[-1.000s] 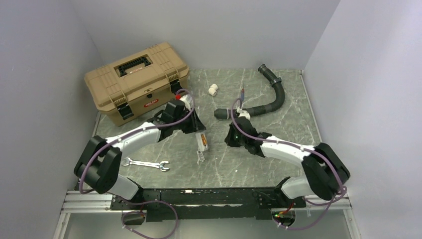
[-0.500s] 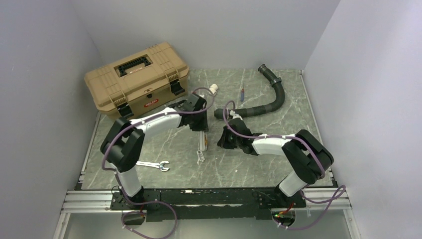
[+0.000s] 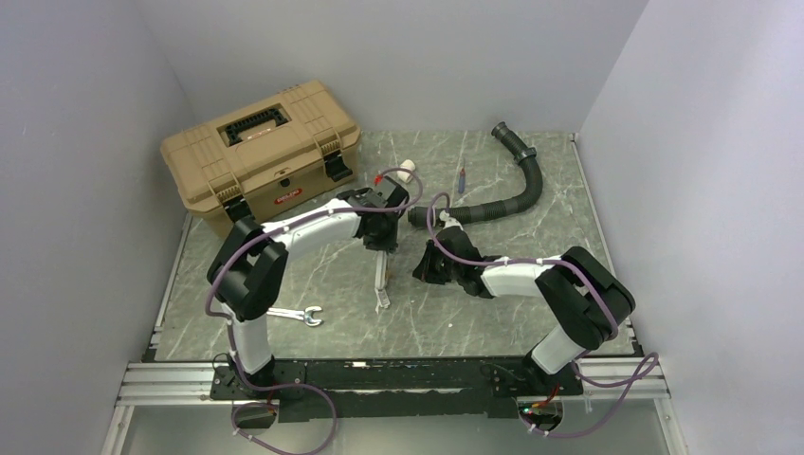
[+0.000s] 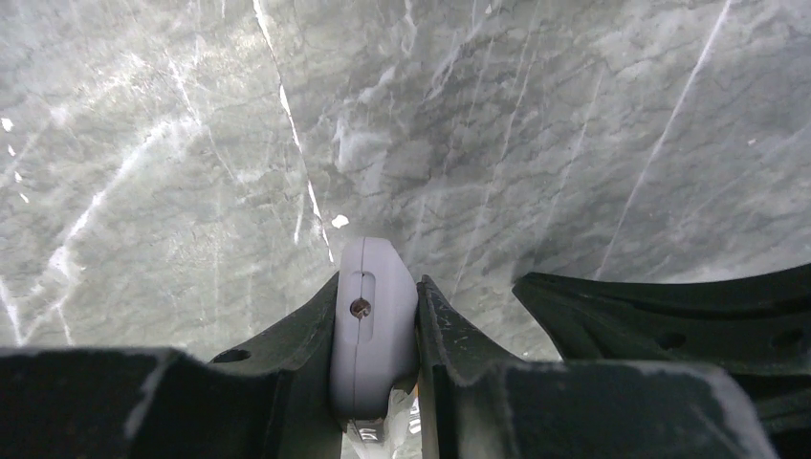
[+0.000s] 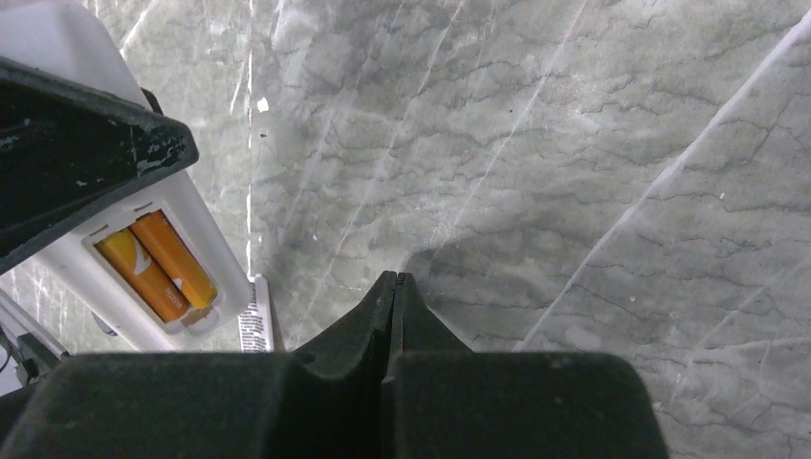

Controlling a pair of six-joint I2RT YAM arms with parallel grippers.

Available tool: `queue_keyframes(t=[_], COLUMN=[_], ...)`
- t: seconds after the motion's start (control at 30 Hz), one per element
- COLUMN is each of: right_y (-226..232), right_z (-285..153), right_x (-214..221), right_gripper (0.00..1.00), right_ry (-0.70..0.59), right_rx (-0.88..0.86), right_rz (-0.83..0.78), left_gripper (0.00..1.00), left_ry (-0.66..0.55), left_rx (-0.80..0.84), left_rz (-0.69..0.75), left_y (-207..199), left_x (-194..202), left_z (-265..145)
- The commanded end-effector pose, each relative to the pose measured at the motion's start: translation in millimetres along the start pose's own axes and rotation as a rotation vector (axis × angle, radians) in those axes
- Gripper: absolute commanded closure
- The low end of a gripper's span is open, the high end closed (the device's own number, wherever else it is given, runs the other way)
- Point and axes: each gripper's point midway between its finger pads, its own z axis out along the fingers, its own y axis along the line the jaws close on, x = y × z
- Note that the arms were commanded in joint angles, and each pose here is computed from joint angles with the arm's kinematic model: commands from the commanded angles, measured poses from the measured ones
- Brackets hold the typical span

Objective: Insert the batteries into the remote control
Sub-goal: Remove the battery from the remote control.

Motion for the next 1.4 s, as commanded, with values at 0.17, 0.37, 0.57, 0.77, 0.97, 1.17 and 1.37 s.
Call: queue_keyframes(t=[0.17, 0.37, 0.57, 0.77, 0.97, 1.17, 1.37], right_y=[-5, -3, -3, -3, -2, -3, 0], right_z=[-2, -2, -3, -3, -2, -3, -7], right_x=[1, 2, 0, 1, 2, 1, -2], right_gripper=[1.0, 1.0, 1.0, 1.0, 1.0, 1.0, 1.0], right_ry=[-0.015, -0.011, -0.019, -0.017, -0.01, -0.016, -0.034], right_rx=[-0.001, -0.009, -0.009, -0.011, -0.015, -0.01, -0.02], right_rz=[0.02, 0.024, 0.022, 0.024, 0.023, 0.021, 0.023], left_gripper=[1.0, 1.0, 1.0, 1.0, 1.0, 1.0, 1.0], left_ry=[-0.069, -0.054, -0.063, -0.069, -0.048, -0.064, -0.102], left_rx=[-0.165, -0.205, -0.275, -0.348, -0.392, -0.365, -0.325], left_rz=[0.145, 0.171, 0.231, 0.303, 0.354, 0.317, 0.22], left_y=[-10, -6, -4, -3, -2, 0, 22], left_x=[-18, -11, -12, -11, -4, -4, -13], left_z=[-12, -8, -9, -7, -3, -10, -36])
